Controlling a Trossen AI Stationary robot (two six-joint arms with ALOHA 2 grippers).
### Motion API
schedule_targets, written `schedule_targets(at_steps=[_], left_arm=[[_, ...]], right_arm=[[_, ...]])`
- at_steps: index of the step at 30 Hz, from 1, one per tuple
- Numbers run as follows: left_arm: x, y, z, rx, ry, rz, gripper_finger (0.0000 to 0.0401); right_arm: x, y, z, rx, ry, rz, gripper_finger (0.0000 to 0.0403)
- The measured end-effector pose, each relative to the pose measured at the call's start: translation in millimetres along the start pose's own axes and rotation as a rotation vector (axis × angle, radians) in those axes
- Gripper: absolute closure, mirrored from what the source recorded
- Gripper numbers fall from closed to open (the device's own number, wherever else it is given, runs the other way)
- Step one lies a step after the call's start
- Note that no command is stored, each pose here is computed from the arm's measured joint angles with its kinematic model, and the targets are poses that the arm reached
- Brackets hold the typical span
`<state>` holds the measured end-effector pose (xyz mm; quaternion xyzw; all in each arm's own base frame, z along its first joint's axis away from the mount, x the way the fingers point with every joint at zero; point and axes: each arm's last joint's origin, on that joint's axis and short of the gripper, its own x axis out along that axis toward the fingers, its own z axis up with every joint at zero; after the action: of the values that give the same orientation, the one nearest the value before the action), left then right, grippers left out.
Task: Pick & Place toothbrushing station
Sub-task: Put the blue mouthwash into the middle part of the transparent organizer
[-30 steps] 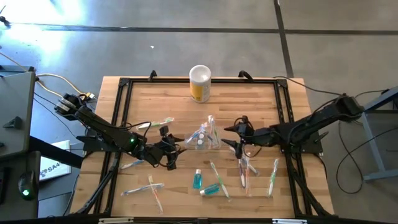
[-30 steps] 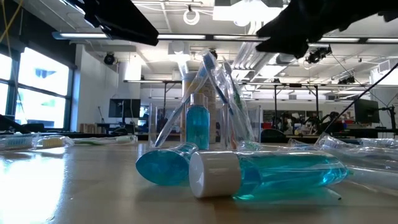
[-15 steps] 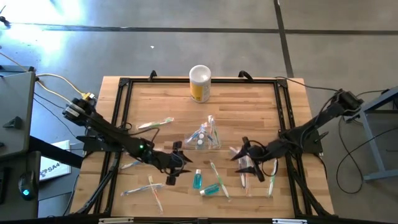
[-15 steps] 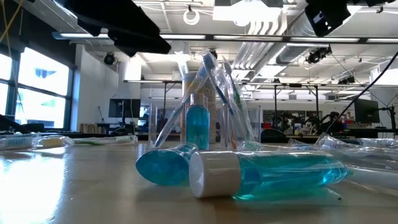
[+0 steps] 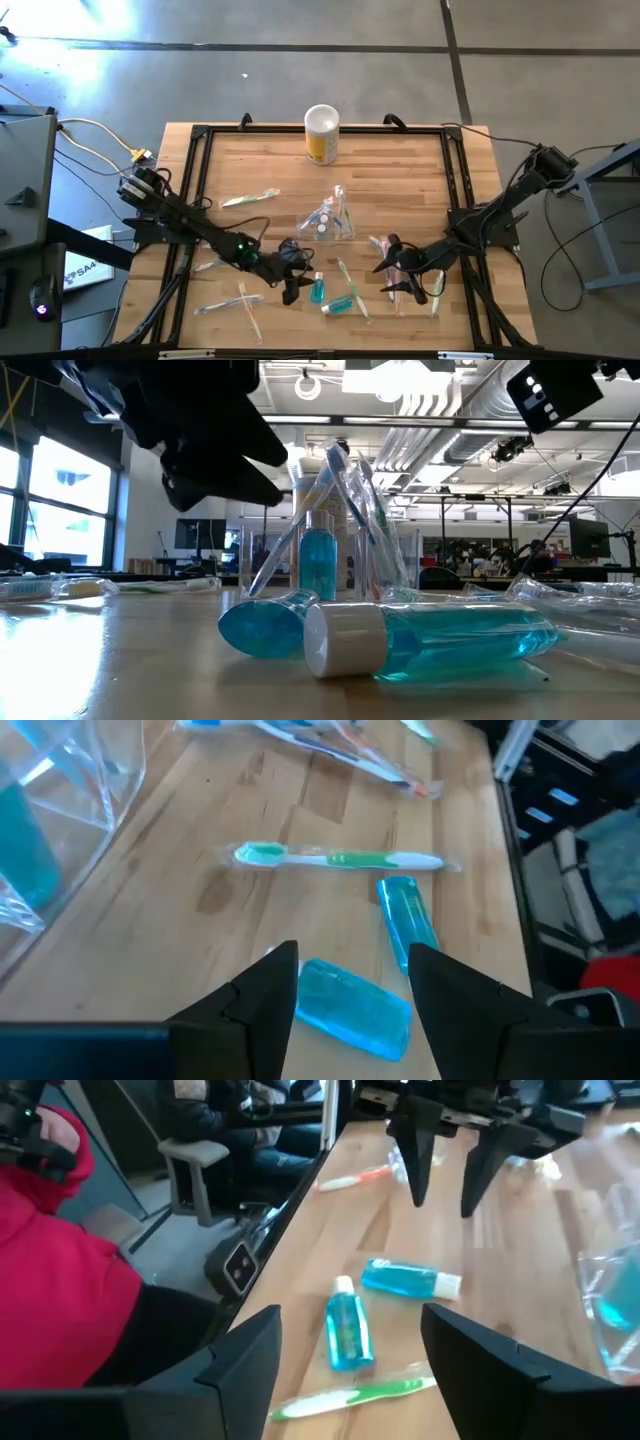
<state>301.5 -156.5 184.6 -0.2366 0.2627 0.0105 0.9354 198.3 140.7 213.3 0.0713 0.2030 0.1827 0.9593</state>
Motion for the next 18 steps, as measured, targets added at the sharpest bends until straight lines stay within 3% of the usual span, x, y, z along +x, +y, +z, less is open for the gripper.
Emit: schedule_targets(at_steps=[7,14,18], left_arm=[[24,-24,6,-0.028,0.057,0.134,0.0214],[42,-36,18,-0.179,0.160,0.384,0.0215],[56,-37,24,-0.224,0.162,0.425,0.0215]], right_arm=[[11,7,-5,-0.003,-0.016,0.031,0.0170],[12,7,-5,-0.004,-0.022,0.045,0.0170],[12,9,-6,-0.015,-0.014,0.063,0.0170]])
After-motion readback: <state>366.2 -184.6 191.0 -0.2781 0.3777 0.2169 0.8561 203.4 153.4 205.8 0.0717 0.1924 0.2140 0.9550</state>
